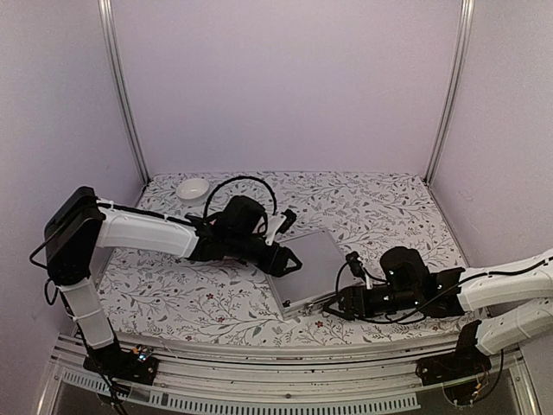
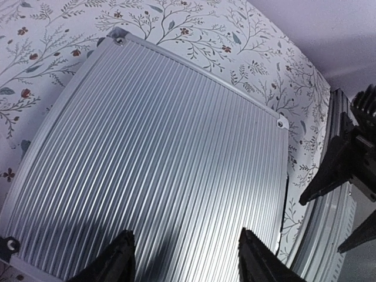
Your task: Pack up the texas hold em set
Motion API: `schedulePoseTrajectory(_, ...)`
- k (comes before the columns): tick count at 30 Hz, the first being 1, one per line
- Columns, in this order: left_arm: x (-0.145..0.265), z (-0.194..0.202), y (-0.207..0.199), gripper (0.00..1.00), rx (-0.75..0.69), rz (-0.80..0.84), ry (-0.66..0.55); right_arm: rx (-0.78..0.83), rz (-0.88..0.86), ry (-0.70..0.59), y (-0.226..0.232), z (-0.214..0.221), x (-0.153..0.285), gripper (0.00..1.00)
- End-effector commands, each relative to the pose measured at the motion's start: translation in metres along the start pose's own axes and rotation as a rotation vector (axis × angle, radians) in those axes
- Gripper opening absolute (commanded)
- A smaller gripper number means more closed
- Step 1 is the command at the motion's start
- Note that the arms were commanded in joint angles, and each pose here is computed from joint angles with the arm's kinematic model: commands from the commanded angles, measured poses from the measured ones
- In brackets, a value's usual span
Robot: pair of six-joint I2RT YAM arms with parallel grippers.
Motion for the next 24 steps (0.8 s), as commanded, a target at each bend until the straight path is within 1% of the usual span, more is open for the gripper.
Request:
schedulePoseTrajectory(1,-0.004,0.004,0.0,0.58,-0.019,0.02,0.01,-0.039,0.008,-0.06,-0.003,-0.002,-0.01,0.72)
schedulePoseTrajectory(14,-0.01,0.042,0.011,0.53,0.022,-0.021,0.064,-0.013,0.103,-0.05,-0.021,0.006,-0.039,0.71)
schedulePoseTrajectory(24,-0.007,0.053,0.013,0.51,0.04,-0.031,0.077,0.03,0.174,-0.066,-0.034,0.012,-0.05,0.71)
Point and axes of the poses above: each gripper's point midway between its finger pads, its own x axis back along the fingers, its own y axis along the line the jaws close on, z = x × y, the point moved 7 cm from there along x, back along the fingers, and after that the axes turned 6 degrees about -x, right-handed, at the moved point
